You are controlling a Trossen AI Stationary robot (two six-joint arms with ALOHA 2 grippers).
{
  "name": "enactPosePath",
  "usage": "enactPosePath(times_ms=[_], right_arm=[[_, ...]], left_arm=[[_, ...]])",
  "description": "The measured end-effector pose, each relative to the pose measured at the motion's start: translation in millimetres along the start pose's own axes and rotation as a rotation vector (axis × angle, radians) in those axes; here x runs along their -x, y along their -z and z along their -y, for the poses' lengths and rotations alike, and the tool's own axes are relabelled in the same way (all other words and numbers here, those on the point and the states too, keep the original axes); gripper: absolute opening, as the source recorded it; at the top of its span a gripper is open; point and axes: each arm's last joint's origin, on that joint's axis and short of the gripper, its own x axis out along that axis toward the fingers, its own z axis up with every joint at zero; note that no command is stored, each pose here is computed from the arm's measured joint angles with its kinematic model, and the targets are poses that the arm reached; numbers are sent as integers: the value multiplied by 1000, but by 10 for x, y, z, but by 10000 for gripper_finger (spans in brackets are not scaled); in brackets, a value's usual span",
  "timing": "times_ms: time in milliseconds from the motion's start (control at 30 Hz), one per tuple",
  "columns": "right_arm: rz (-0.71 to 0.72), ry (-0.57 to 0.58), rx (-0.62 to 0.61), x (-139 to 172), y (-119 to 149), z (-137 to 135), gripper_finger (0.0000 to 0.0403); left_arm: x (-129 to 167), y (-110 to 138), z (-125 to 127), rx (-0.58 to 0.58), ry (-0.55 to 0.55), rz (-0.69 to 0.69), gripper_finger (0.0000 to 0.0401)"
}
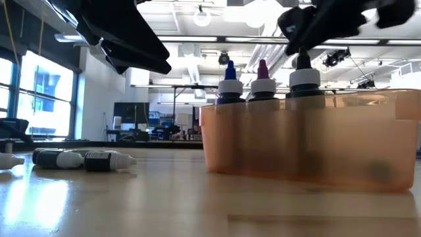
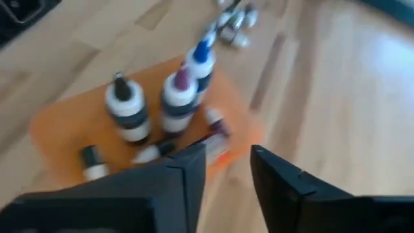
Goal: Pick & Place food coloring
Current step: Adjust the orange bin
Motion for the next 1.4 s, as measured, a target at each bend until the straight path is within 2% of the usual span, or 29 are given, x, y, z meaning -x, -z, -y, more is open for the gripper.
enactPosePath(times_ms=[167,300,433,600,800,1133,1400], right_arm=[[-78,-86,-151,-66,48,-151,155],[-137,-137,-277,-166,78,-256,174],[-187,-208,-341,-304,107,-355,174],[-305,-221,-412,-527,220,-436,162],[-385,-280,-431,-714,316,-491,154],[-505,-136,-389,-727,480,-349,172],[-641,-110,-370,-658,615,-237,170]], left_arm=[[0,-8,-2,6,-15,15,137],[0,-12,-7,6,-32,25,137],[0,-12,-9,5,-35,27,137],[0,-12,-8,3,-35,27,137],[0,-11,-8,2,-35,26,137],[0,-6,-10,0,-36,21,137],[0,-6,-10,0,-37,21,137]])
